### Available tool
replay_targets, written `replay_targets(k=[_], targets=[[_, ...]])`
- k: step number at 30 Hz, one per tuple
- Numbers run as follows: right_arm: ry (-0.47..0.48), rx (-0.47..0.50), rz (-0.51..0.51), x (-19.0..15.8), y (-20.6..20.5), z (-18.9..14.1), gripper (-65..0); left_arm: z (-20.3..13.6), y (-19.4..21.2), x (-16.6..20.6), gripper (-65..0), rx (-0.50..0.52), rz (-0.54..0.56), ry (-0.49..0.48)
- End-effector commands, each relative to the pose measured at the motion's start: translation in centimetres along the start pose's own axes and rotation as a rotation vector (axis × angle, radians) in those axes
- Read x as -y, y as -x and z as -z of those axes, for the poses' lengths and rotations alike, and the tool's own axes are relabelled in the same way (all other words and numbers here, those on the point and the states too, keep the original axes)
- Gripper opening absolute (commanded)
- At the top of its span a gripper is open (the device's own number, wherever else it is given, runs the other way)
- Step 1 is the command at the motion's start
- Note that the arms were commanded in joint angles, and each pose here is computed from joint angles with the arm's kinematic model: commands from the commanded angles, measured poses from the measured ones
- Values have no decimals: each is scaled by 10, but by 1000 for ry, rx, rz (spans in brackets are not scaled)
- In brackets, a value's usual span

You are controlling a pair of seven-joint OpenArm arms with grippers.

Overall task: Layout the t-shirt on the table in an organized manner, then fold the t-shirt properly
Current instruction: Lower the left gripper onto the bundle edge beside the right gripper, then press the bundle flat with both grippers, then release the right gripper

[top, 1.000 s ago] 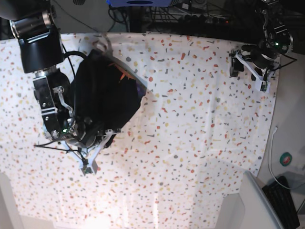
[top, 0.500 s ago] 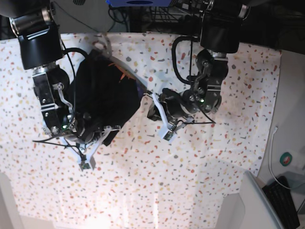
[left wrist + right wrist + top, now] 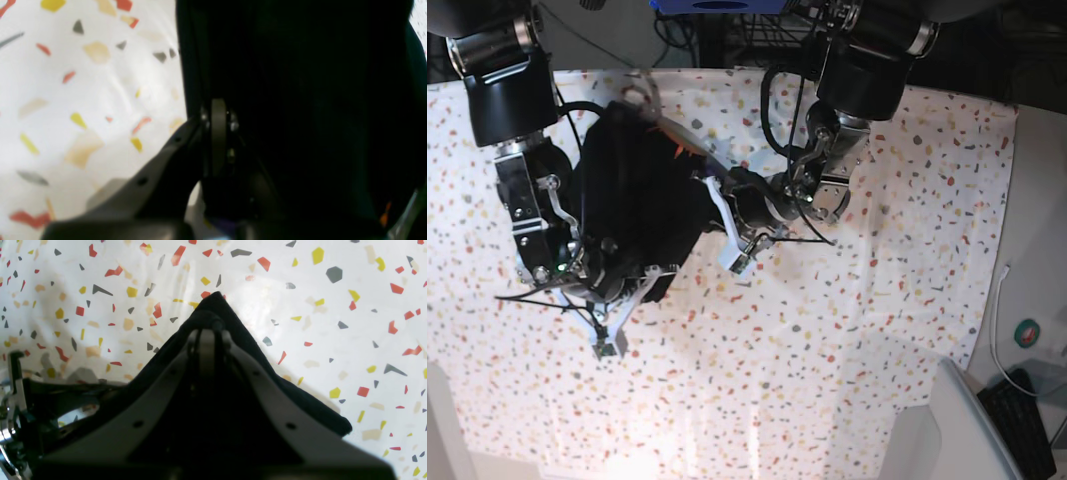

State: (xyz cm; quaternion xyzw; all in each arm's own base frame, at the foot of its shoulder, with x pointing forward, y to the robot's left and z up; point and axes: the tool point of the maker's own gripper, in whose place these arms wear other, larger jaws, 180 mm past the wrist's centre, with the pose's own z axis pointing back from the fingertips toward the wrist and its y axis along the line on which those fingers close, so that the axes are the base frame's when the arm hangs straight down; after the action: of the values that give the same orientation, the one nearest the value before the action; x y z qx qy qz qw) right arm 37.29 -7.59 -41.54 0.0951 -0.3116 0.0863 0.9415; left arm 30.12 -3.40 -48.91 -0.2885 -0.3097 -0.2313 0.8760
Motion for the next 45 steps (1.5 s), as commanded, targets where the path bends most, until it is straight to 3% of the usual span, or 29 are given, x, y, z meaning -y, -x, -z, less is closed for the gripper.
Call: replay_targets(k=[1,9,23,28,34,39,43,45], targets=[[6,68,-3,3,-26,-6,-650,-4,3,-3,-650,-10,17,-6],[36,66,20,11,-23,-6,-650,-27,51,-9,-650,-68,10,-33],[2,71,42,-7,-12,7,-650,-27,52,-7,-650,-67,8,-32],[-59,75,-36,-26,-8,11,-650,-28,52,-10,-650,-67,4,-37],[-62,42,-7,-26,6,29,-650,-33,39,-3,-650,-25,29,-34],[-74,45,-15,-32,1,24,-650,-34,39,-2,-650,-22,32,-35],[-90,83,-31,-40,-11,6,-357,-34,39,-3,-650,-26,37,-37],[-72,142,-32,-31,-21,-12,-290,-33,41,-3,-650,-31,34,-37]])
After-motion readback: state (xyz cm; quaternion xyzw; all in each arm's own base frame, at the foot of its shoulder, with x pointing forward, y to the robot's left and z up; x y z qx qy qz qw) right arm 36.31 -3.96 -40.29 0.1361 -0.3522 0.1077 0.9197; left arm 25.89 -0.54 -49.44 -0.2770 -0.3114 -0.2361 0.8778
